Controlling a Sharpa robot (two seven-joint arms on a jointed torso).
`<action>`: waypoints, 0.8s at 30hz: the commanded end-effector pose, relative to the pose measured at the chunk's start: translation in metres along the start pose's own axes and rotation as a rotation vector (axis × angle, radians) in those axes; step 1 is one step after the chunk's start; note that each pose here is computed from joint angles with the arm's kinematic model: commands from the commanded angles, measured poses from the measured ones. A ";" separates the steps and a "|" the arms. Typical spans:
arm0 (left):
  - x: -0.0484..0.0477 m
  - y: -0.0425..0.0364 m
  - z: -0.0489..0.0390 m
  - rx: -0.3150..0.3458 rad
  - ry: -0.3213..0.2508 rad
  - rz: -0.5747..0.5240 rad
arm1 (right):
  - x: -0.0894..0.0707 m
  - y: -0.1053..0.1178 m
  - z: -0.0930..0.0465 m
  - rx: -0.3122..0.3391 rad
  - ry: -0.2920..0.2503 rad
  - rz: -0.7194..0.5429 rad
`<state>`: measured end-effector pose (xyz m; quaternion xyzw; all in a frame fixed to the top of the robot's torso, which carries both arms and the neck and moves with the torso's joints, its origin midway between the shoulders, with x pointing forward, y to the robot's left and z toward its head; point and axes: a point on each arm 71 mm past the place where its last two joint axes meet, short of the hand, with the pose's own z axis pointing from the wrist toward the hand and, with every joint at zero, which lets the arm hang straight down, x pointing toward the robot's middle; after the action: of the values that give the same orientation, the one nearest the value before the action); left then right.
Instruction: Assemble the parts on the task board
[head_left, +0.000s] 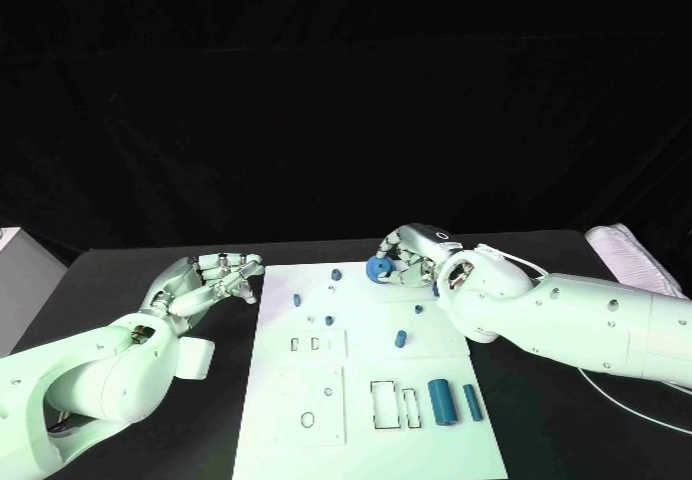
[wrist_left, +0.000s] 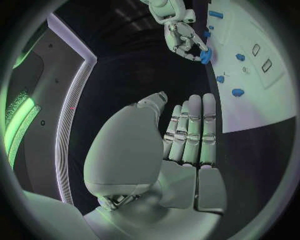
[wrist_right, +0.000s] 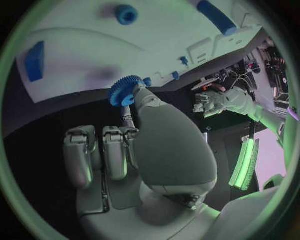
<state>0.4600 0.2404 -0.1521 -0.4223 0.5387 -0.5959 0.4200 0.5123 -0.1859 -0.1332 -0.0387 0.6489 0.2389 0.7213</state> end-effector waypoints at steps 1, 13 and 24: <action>0.0031 -0.0011 0.0005 0.007 0.024 -0.012 | 0.000 0.029 0.000 -0.139 -0.084 -0.102; 0.0059 -0.0011 0.0006 0.006 0.040 -0.027 | 0.023 0.076 0.008 -0.228 -0.074 -0.189; 0.0059 -0.0010 0.0005 0.004 0.038 -0.024 | 0.048 0.085 0.010 -0.209 -0.042 -0.225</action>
<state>0.4593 0.2372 -0.1521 -0.4198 0.5407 -0.6019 0.4112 0.4887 -0.0932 -0.1546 -0.1676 0.5996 0.2473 0.7424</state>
